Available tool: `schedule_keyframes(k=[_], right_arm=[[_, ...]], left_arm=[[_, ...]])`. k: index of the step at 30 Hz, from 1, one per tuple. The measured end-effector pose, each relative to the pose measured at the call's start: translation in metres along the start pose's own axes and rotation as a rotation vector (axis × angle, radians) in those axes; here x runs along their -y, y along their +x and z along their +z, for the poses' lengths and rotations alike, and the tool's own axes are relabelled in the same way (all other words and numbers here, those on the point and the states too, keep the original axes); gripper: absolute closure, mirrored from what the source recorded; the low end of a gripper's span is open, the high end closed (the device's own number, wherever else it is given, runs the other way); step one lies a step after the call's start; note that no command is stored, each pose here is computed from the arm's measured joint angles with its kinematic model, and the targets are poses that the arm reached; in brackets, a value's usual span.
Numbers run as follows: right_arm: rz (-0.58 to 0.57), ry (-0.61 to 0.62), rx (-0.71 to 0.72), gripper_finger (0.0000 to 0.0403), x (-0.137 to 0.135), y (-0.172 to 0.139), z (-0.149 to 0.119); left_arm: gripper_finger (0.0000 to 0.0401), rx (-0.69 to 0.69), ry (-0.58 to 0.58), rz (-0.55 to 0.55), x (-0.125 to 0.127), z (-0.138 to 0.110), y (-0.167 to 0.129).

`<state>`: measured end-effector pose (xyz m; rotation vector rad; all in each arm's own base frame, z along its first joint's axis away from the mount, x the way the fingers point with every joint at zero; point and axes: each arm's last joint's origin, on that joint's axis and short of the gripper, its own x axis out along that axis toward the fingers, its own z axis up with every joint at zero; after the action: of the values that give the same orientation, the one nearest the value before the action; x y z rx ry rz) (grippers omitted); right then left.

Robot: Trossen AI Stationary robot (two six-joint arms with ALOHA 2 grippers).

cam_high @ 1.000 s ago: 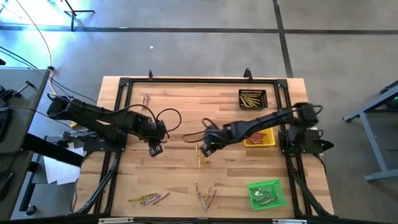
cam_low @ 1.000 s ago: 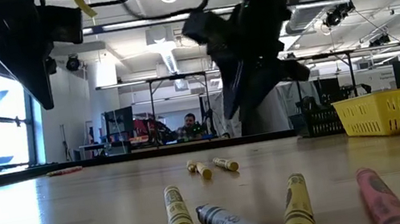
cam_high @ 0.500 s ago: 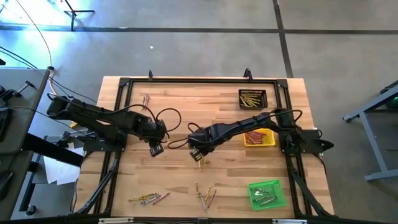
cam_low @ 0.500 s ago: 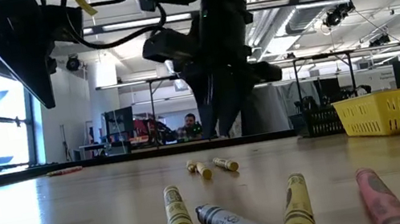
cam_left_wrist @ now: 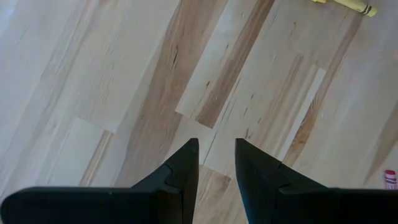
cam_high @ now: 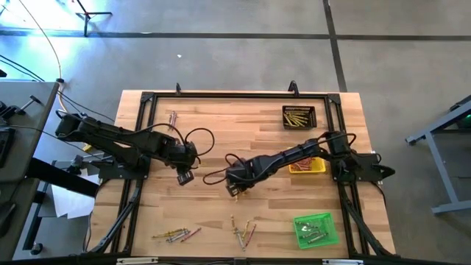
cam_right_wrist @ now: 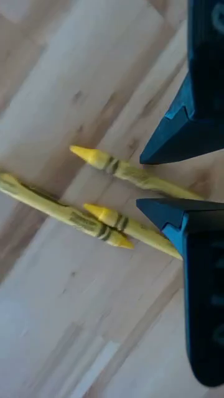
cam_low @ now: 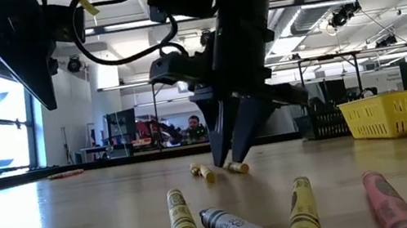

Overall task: Sort crayons
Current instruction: Put the yellow crayon into the black bin

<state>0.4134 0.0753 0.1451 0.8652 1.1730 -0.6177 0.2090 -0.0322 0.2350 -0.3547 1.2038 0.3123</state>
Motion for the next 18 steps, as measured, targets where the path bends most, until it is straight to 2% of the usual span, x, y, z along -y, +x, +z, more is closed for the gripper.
schedule_keyframes(k=[6,12,18], right_arm=[[-0.076,-0.006,0.072,0.0321,0.004,0.0,0.0],[-0.138,-0.012,0.064,0.0321,0.01,-0.001,-0.002],[-0.146,-0.013,0.039,0.0321,0.01,0.006,-0.002]], left_arm=[[0.0311,0.0,0.001,0.0,0.0,0.0,0.0],[0.0311,0.0,0.002,0.0,0.0,0.0,0.0],[0.0311,-0.001,0.028,0.0,0.0,0.0,0.0]])
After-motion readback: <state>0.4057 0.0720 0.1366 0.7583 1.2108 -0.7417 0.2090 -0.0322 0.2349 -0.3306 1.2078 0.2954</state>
